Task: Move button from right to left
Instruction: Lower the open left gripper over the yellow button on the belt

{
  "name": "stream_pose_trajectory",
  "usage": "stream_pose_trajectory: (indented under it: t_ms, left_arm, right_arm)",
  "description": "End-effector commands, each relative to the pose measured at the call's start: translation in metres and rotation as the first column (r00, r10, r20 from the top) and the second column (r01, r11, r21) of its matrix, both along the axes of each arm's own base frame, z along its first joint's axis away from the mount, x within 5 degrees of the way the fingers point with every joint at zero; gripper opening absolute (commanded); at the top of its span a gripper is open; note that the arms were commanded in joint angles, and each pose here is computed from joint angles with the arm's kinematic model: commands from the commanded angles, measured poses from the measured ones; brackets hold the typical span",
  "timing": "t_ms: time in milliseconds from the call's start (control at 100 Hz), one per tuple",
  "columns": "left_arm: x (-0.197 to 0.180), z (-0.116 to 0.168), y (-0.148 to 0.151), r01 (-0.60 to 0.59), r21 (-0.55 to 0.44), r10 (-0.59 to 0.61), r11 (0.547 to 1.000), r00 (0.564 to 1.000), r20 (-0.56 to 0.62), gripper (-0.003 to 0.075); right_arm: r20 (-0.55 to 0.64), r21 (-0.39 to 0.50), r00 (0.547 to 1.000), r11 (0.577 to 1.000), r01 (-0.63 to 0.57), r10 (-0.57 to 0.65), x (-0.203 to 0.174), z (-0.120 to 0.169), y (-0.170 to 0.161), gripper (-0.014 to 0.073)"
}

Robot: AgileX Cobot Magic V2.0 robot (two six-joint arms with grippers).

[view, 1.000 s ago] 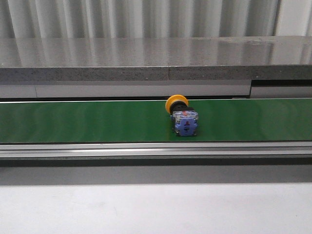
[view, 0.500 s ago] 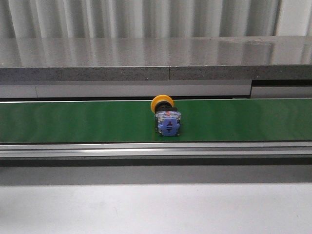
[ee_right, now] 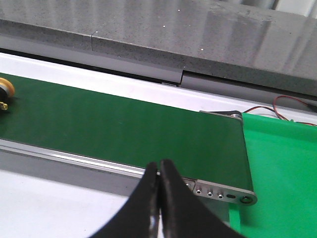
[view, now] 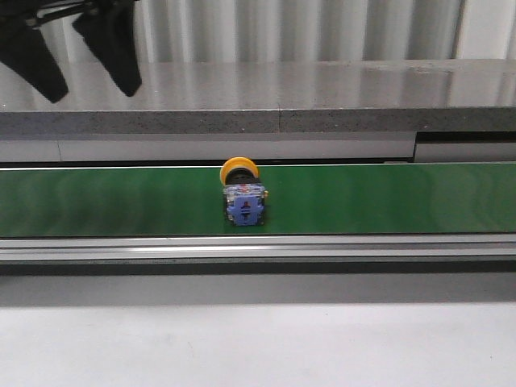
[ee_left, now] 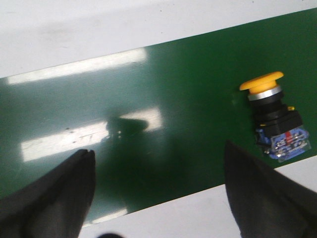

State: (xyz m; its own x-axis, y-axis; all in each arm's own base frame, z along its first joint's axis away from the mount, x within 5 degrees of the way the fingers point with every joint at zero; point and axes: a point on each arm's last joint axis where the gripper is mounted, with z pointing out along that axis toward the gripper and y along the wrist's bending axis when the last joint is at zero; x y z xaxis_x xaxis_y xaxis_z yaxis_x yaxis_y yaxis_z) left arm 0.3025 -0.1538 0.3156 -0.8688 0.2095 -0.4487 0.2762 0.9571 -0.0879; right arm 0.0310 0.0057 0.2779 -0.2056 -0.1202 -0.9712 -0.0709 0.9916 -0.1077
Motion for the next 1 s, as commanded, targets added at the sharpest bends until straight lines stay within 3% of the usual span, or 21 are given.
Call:
stream_pose_trajectory:
  t_ms: [0, 190, 410, 990]
  left_arm:
    - [0.002, 0.022, -0.015, 0.008, -0.033, -0.007, 0.999, 0.999, 0.048, 0.0515]
    - [0.009, 0.018, -0.045, 0.010, -0.055, -0.009, 0.998, 1.000, 0.017, 0.0515]
    - [0.011, 0.000, -0.064, -0.041, -0.148, 0.030, 0.988, 0.996, -0.080, 0.0515]
    - [0.025, -0.062, -0.075, -0.056, -0.030, 0.046, 0.998, 0.961, -0.274, 0.0514]
  right_arm:
    - [0.091, 0.000, 0.996, 1.000, 0.003, -0.003, 0.001, 0.014, 0.000, -0.0066]
    - [0.091, 0.000, 0.996, 1.000, 0.003, -0.003, 0.001, 0.014, 0.000, -0.0066]
    - [0.091, 0.000, 0.996, 1.000, 0.003, -0.003, 0.001, 0.014, 0.000, -0.0066]
    - [0.091, 0.000, 0.996, 1.000, 0.003, -0.003, 0.001, 0.014, 0.000, -0.0066]
